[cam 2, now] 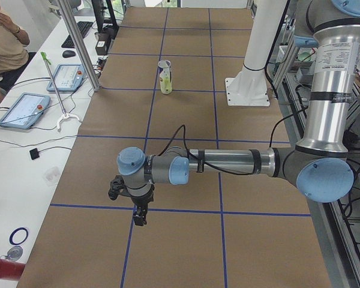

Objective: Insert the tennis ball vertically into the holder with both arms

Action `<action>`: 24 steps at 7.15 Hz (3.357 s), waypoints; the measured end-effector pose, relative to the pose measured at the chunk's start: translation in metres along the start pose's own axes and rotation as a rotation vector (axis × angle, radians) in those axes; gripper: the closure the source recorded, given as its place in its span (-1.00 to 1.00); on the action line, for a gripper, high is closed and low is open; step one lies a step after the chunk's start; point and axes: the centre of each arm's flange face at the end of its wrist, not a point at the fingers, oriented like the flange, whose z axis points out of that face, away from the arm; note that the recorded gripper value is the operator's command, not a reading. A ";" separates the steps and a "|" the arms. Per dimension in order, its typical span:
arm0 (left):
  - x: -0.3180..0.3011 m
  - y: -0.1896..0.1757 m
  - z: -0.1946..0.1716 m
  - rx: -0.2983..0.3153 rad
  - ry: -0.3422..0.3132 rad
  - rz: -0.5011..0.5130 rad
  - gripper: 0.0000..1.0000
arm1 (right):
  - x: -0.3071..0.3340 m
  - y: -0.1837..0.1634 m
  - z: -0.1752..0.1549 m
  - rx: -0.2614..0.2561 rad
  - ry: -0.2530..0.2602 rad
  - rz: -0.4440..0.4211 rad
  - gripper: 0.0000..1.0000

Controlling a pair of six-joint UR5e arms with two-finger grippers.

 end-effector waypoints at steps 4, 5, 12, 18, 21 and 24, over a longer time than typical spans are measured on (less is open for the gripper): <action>0.010 0.006 -0.017 0.035 0.056 0.002 -1.00 | -0.008 -0.004 -0.002 0.005 0.002 -0.015 -1.00; 0.010 0.015 -0.020 0.043 0.056 0.000 -1.00 | -0.014 -0.007 -0.005 0.011 0.002 -0.020 -1.00; 0.018 0.036 -0.028 0.066 0.048 0.025 -1.00 | -0.023 -0.008 0.000 0.006 -0.002 0.024 -1.00; 0.016 0.040 -0.025 0.059 0.048 0.021 -1.00 | -0.006 0.008 0.020 -0.038 -0.008 0.057 -1.00; 0.013 0.047 -0.021 0.050 0.049 0.013 -1.00 | 0.004 0.038 0.038 -0.078 -0.025 0.075 -1.00; 0.012 0.053 -0.019 0.048 0.050 0.008 -1.00 | 0.002 0.050 0.050 -0.104 -0.024 0.071 -1.00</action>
